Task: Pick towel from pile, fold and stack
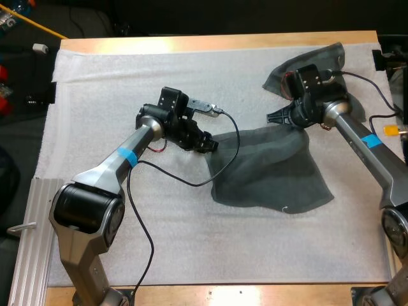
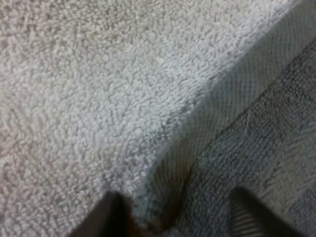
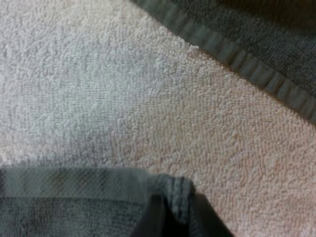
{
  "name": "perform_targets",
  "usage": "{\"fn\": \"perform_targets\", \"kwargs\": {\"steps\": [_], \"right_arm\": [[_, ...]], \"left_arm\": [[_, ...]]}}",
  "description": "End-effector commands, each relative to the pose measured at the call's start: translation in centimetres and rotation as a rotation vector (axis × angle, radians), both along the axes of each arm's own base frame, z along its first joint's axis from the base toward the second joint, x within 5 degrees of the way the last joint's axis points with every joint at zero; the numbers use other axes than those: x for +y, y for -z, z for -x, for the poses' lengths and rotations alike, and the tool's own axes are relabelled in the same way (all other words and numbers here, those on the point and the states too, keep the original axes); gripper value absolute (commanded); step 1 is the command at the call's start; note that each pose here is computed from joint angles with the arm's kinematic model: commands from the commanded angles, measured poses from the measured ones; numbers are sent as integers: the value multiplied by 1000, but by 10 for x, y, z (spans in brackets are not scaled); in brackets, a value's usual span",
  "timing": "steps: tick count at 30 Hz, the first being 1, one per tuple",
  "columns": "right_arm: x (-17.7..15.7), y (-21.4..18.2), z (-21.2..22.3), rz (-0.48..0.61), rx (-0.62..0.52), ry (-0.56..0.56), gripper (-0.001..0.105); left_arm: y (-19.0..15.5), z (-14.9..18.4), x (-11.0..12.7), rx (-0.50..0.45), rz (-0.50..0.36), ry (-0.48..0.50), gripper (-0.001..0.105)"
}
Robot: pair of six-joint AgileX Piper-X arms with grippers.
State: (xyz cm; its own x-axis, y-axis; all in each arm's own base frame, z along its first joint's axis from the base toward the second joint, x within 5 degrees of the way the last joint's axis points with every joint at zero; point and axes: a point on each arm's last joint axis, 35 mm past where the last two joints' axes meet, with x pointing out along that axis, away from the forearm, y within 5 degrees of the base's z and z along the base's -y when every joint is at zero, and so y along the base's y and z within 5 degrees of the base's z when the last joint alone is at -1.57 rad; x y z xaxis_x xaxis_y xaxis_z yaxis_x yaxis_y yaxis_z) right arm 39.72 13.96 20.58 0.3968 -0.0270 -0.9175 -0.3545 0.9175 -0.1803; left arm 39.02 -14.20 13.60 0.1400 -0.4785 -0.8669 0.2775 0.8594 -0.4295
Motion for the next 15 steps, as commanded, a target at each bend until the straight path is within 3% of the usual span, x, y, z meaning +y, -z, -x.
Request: {"fn": "perform_targets", "kwargs": {"steps": [1,7,11,15], "right_arm": [[-1,-7,-1,-10,-14,-10,0],[-1,-6,1,-17,-2,-7,0],[0,-9,3,-43,17,-20,0],[-1,-27,6,-64,-35,-22,0]], "left_arm": [[-2,-1,-2,-1,-11,-4,30],[-2,-1,-2,-2,-10,-4,1],[-4,-1,-2,-8,-4,-3,0],[-21,-1,-2,-58,8,9,0]]}}
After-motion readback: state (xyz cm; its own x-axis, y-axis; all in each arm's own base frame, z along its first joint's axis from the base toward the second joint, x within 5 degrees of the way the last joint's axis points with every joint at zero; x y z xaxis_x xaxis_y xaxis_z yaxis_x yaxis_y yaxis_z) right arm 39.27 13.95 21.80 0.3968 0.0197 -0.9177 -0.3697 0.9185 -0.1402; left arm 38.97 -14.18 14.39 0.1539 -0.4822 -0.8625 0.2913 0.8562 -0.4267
